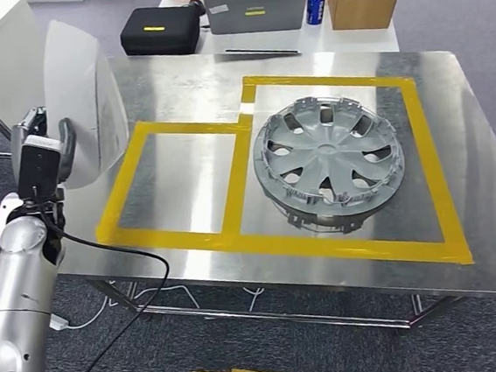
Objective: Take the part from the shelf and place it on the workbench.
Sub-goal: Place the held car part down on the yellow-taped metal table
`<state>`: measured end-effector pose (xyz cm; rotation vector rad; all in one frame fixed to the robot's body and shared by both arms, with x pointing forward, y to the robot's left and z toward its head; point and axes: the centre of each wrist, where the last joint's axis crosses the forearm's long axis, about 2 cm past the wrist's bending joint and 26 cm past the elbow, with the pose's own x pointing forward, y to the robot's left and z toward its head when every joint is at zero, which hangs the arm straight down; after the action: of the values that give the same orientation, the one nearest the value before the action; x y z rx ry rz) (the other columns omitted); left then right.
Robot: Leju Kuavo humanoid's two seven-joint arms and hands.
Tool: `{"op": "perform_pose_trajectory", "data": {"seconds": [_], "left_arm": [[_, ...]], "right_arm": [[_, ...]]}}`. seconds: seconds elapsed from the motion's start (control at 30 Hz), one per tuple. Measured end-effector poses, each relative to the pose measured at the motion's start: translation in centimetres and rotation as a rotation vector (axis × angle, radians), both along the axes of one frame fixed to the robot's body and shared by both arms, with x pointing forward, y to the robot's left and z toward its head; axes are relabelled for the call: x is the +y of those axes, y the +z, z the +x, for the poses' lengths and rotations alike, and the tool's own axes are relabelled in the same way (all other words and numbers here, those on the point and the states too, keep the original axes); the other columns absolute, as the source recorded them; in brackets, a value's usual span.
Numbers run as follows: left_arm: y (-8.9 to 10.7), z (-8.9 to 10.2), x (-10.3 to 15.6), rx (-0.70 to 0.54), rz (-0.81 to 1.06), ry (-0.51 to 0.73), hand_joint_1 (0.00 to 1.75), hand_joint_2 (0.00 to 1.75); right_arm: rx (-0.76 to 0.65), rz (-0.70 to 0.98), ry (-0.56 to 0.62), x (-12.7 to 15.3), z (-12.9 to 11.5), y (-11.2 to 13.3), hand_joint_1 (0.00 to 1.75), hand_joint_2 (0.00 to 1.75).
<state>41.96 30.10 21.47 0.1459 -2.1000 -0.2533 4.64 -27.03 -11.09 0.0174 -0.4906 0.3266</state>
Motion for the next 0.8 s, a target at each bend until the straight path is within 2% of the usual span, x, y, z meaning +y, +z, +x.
{"op": "perform_pose_trajectory", "data": {"seconds": [0.4, 0.8], "left_arm": [[-3.1, -1.6, -3.6, 0.037, 0.079, -0.16, 1.75, 1.75], [-4.2, -2.3, -4.7, 0.057, 0.085, -0.19, 1.75, 1.75]], "right_arm": [[0.004, 0.001, 0.006, -0.1, -0.2, 0.0, 0.0, 1.75], [-0.001, -0.001, 0.013, -0.2, -0.1, 0.0, 0.0, 1.75]]}}
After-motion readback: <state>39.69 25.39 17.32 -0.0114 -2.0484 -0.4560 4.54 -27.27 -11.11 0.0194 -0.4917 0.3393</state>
